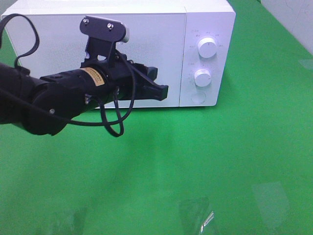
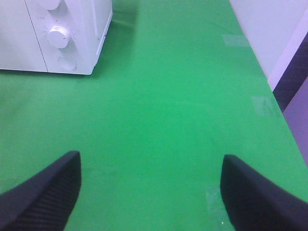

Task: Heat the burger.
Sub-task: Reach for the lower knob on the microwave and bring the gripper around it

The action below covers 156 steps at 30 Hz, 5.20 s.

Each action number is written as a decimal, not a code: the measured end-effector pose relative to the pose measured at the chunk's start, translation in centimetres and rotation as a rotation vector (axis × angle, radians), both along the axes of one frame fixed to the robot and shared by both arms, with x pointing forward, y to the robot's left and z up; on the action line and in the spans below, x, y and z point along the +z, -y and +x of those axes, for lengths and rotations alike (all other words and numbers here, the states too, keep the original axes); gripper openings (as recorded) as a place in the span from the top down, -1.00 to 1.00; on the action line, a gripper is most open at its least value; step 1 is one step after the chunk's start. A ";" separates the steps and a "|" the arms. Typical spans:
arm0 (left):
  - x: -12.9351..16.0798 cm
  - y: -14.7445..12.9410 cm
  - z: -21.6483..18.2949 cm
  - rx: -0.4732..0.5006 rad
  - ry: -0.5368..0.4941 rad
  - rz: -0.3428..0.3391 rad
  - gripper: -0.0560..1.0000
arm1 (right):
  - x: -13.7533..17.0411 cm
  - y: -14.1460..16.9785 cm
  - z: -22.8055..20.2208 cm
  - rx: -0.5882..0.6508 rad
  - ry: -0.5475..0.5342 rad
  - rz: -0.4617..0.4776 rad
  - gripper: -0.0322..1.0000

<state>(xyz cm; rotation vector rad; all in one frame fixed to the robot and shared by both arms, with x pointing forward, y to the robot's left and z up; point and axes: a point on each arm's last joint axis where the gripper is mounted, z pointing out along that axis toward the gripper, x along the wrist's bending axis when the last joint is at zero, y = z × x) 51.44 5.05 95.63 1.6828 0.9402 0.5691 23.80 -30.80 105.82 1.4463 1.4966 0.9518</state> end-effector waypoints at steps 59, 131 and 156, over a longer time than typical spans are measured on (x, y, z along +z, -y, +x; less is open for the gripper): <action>10.3 -23.3 -20.4 0.259 -0.541 0.441 -0.98 | 0.0 0.0 0.0 0.000 0.000 0.000 -0.54; 10.0 -25.1 -28.5 0.598 -0.091 0.230 -0.98 | 0.0 0.0 0.0 0.001 0.000 0.001 -0.54; 10.0 -25.1 -28.5 0.598 -0.091 0.230 -0.98 | 0.0 0.0 0.0 0.001 0.000 0.001 -0.54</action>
